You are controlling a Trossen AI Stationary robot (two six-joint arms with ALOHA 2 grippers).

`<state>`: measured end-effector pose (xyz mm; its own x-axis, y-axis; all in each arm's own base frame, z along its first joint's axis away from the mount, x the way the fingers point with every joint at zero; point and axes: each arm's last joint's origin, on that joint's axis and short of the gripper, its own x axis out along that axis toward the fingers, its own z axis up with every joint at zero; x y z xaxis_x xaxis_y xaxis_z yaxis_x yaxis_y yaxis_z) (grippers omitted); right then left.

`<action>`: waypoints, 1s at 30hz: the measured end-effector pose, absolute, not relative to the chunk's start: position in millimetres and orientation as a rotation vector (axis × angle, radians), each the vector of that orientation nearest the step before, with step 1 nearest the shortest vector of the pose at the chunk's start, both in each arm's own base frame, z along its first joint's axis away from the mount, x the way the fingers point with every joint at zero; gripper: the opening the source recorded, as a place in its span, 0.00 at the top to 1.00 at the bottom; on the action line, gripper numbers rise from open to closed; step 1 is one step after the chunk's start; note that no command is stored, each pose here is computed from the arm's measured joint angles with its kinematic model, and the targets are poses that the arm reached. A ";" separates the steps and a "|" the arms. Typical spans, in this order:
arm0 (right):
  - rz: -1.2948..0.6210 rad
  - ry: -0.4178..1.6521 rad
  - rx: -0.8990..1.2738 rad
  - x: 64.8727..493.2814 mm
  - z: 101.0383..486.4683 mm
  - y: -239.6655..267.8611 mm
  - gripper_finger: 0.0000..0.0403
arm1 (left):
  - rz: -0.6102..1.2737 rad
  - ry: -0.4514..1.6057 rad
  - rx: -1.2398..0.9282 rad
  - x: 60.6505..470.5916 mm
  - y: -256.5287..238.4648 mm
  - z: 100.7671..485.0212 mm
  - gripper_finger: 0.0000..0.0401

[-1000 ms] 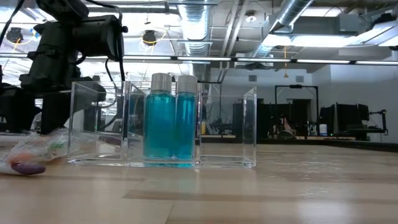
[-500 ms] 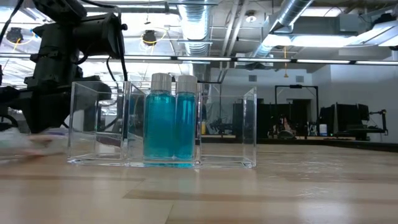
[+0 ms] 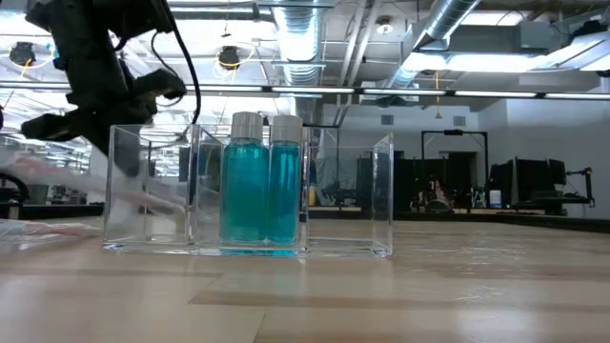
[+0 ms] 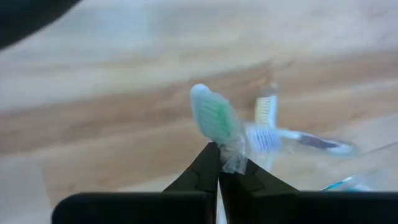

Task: Pick & Place toothbrushing station
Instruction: Put the green toothbrush into the transparent organizer

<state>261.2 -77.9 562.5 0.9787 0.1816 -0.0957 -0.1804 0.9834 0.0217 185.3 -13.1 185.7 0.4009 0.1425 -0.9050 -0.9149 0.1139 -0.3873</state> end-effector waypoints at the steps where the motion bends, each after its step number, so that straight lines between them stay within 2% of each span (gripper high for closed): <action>1: 0.182 0.096 0.012 261.3 562.7 -77.9 0.58 | 0.928 0.800 -1.188 182.9 -12.1 189.1 1.00; 6: 0.182 0.086 0.008 261.3 563.7 -77.9 0.58 | 0.907 0.648 -1.067 174.5 -6.6 205.8 1.00; 13: 0.178 0.045 0.019 261.5 568.2 -78.6 0.58 | 0.836 0.597 -0.926 166.8 2.9 224.8 1.00; 26: 0.108 -0.060 0.009 258.0 579.3 -89.5 0.58 | 0.615 0.350 -0.419 173.9 15.7 332.9 1.00; 30: 0.085 -0.084 0.000 257.9 581.7 -90.0 0.58 | 0.523 0.322 -0.303 175.9 10.3 353.5 1.00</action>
<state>257.9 -90.0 581.7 0.9928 0.0850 0.0842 -0.0850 0.9964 -0.0039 175.9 10.3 353.5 0.8189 0.4359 -0.3734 -0.5297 0.8244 -0.1993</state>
